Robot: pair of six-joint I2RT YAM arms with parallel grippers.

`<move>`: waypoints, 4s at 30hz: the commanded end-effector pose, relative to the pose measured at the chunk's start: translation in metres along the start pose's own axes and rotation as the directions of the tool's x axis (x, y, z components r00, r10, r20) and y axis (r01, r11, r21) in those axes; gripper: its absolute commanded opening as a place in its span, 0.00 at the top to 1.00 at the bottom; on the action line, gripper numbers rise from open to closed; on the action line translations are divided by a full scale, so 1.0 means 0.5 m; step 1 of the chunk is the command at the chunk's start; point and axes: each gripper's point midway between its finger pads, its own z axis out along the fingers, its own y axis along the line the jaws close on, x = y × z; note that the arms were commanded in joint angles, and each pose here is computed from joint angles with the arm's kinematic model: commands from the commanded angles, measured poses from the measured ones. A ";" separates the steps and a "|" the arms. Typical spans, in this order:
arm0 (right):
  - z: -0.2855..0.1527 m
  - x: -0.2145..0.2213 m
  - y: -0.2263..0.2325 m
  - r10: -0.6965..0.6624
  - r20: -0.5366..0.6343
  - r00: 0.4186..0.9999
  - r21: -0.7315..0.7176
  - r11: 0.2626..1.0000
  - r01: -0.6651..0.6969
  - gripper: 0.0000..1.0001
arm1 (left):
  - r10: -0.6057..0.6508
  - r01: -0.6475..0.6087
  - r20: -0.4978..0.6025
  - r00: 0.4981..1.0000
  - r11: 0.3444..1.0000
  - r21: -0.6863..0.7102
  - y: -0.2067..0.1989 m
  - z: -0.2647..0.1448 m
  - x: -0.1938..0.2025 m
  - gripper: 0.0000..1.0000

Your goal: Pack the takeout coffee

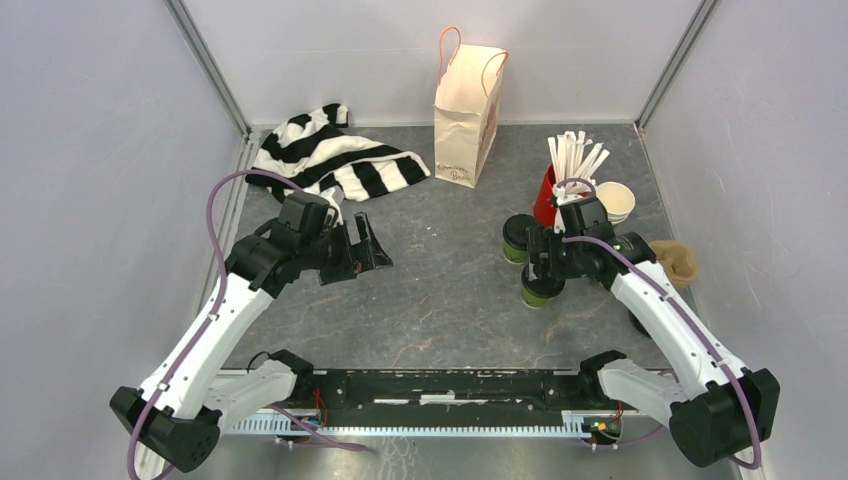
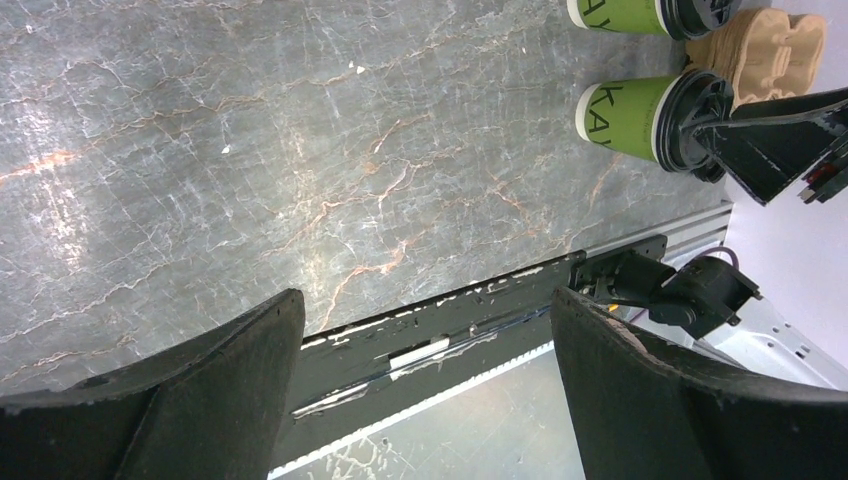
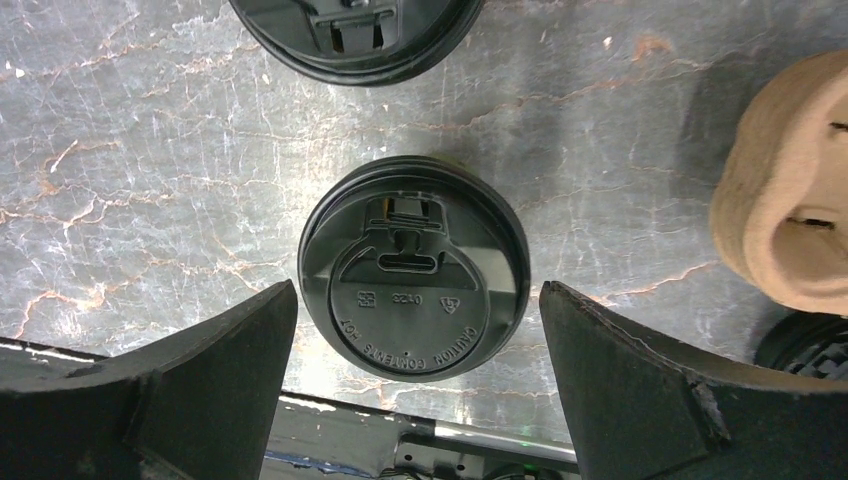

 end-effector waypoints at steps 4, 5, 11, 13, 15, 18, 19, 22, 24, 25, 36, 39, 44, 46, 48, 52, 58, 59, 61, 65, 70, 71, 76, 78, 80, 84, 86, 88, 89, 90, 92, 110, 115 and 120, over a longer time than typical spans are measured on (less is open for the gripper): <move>-0.049 -0.051 -0.028 -0.042 0.067 0.997 0.083 0.996 0.036 0.02 | 0.047 -0.048 0.014 0.999 0.997 0.055 -0.020 -0.001 -0.008 0.02; -0.056 -0.060 -0.027 -0.049 0.080 0.996 0.082 0.996 0.042 0.02 | 0.048 -0.049 0.018 0.999 0.997 0.062 -0.022 -0.003 -0.009 0.02; -0.086 -0.094 0.002 -0.045 0.133 0.990 0.015 0.999 0.043 0.02 | 0.061 -0.062 0.013 0.998 0.990 0.126 -0.044 -0.027 0.001 0.02; -0.096 -0.108 0.027 -0.006 0.150 0.989 -0.047 0.999 0.013 0.02 | 0.071 -0.071 0.004 0.997 0.989 0.133 -0.049 -0.042 0.005 0.02; -0.106 -0.129 0.061 0.042 0.172 0.984 -0.130 0.991 -0.020 0.02 | 0.094 -0.094 0.001 0.996 0.984 0.149 -0.058 -0.063 0.007 0.01; -0.118 -0.180 0.102 0.114 0.244 0.963 -0.234 0.971 -0.055 0.02 | 0.131 -0.131 0.011 0.991 0.978 0.161 -0.061 -0.086 0.013 0.01; -0.123 -0.199 0.113 0.140 0.270 0.953 -0.263 0.962 -0.067 0.02 | 0.138 -0.139 0.014 0.990 0.977 0.161 -0.058 -0.091 0.015 0.01; -0.133 -0.260 0.141 0.220 0.348 0.911 -0.340 0.936 -0.097 0.02 | 0.150 -0.152 0.022 0.988 0.972 0.178 -0.058 -0.104 0.026 0.00; -0.144 -0.315 0.139 0.306 0.441 0.844 -0.365 0.920 -0.143 0.02 | 0.158 -0.163 0.046 0.986 0.968 0.188 -0.059 -0.113 0.025 0.00; -0.147 -0.337 0.135 0.344 0.481 0.806 -0.375 0.912 -0.166 0.02 | 0.162 -0.170 0.056 0.985 0.967 0.188 -0.060 -0.117 0.023 0.00; -0.167 -0.593 0.142 0.401 0.735 0.547 -0.396 0.908 -0.134 0.02 | 0.262 -0.267 0.117 0.958 0.963 0.032 -0.054 -0.125 -0.062 0.00; -0.167 -0.661 0.163 0.328 0.803 0.498 -0.361 0.932 -0.031 0.02 | 0.268 -0.272 0.158 0.950 0.962 0.003 -0.059 -0.114 -0.095 0.00; -0.158 -0.762 0.195 0.289 0.865 0.409 -0.344 0.937 0.066 0.02 | 0.262 -0.256 0.168 0.950 0.965 -0.058 -0.058 -0.085 -0.137 0.00; -0.143 -0.793 0.203 0.288 0.880 0.377 -0.341 0.936 0.083 0.02 | 0.257 -0.247 0.167 0.952 0.966 -0.081 -0.054 -0.072 -0.149 0.00; -0.123 -0.827 0.209 0.279 0.893 0.353 -0.330 0.940 0.091 0.02 | 0.251 -0.235 0.169 0.953 0.966 -0.113 -0.051 -0.060 -0.165 0.00; -0.043 -0.889 0.237 0.260 0.894 0.365 -0.324 0.937 0.127 0.07 | 0.242 -0.208 0.198 0.950 0.962 -0.178 -0.047 -0.049 -0.205 0.00; 0.019 -0.961 0.230 0.225 0.914 0.338 -0.273 0.957 0.100 0.30 | 0.192 -0.154 0.159 0.968 0.963 -0.222 -0.036 0.006 -0.218 0.02; 0.015 -0.967 0.233 0.233 0.915 0.329 -0.281 0.954 0.106 0.36 | 0.182 -0.146 0.157 0.971 0.964 -0.220 -0.036 0.012 -0.218 0.02; 0.007 -0.971 0.237 0.269 0.907 0.323 -0.315 0.944 0.100 0.51 | 0.171 -0.133 0.168 0.971 0.967 -0.216 -0.039 0.018 -0.222 0.03; -0.023 -0.949 0.254 0.426 0.834 0.350 -0.479 0.874 0.077 0.83 | 0.155 -0.114 0.210 0.965 0.974 -0.194 -0.049 0.009 -0.233 0.03; -0.065 -0.885 0.327 0.636 0.597 0.489 -0.756 0.650 0.078 1.00 | 0.158 -0.123 0.288 0.945 0.983 -0.135 -0.068 -0.051 -0.231 0.03; -0.074 -0.868 0.349 0.659 0.537 0.527 -0.804 0.588 0.084 1.00 | 0.158 -0.125 0.310 0.938 0.985 -0.121 -0.071 -0.065 -0.229 0.02; -0.120 -0.778 0.439 0.616 0.315 0.722 -0.922 0.379 0.079 1.00 | 0.145 -0.141 0.387 0.911 0.989 -0.039 -0.092 -0.113 -0.223 0.02; -0.133 -0.732 0.462 0.569 0.258 0.781 -0.940 0.334 0.067 1.00 | 0.137 -0.136 0.419 0.898 0.990 -0.031 -0.095 -0.128 -0.228 0.02; -0.148 -0.680 0.493 0.507 0.205 0.837 -0.955 0.289 0.059 1.00 | 0.132 -0.140 0.446 0.885 0.990 -0.016 -0.105 -0.150 -0.235 0.01; -0.196 -0.556 0.568 0.386 0.154 0.910 -0.976 0.201 0.080 1.00 | 0.130 -0.167 0.469 0.874 0.985 0.039 -0.140 -0.200 -0.239 0.01; -0.229 -0.510 0.597 0.371 0.156 0.916 -0.981 0.165 0.100 1.00 | 0.125 -0.172 0.484 0.866 0.984 0.054 -0.143 -0.217 -0.235 0.01; -0.263 -0.477 0.624 0.369 0.151 0.917 -0.986 0.121 0.114 1.00 | 0.106 -0.158 0.506 0.856 0.986 0.062 -0.141 -0.233 -0.233 0.01; -0.277 -0.464 0.636 0.369 0.141 0.919 -0.989 0.098 0.112 1.00 | 0.093 -0.148 0.514 0.853 0.987 0.066 -0.139 -0.242 -0.231 0.01; -0.286 -0.452 0.647 0.374 0.127 0.919 -0.991 0.077 0.105 1.00 | 0.077 -0.132 0.519 0.852 0.989 0.071 -0.137 -0.249 -0.228 0.01; -0.307 -0.436 0.660 0.395 0.108 0.912 -0.994 0.047 0.097 1.00 | 0.041 -0.101 0.526 0.849 0.991 0.085 -0.134 -0.265 -0.222 0.01; -0.159 -0.334 0.609 0.465 0.137 0.875 -0.961 0.278 0.003 1.00 | -0.058 -0.020 0.559 0.827 0.991 0.131 -0.150 -0.362 -0.221 0.00; -0.126 -0.321 0.576 0.450 0.169 0.877 -0.930 0.368 -0.010 1.00 | -0.079 0.069 0.489 0.869 0.997 0.038 -0.109 -0.328 -0.198 0.01; -0.124 -0.331 0.571 0.393 0.245 0.886 -0.888 0.457 0.043 0.90 | -0.104 0.094 0.343 0.934 0.995 0.044 -0.108 -0.263 -0.153 0.09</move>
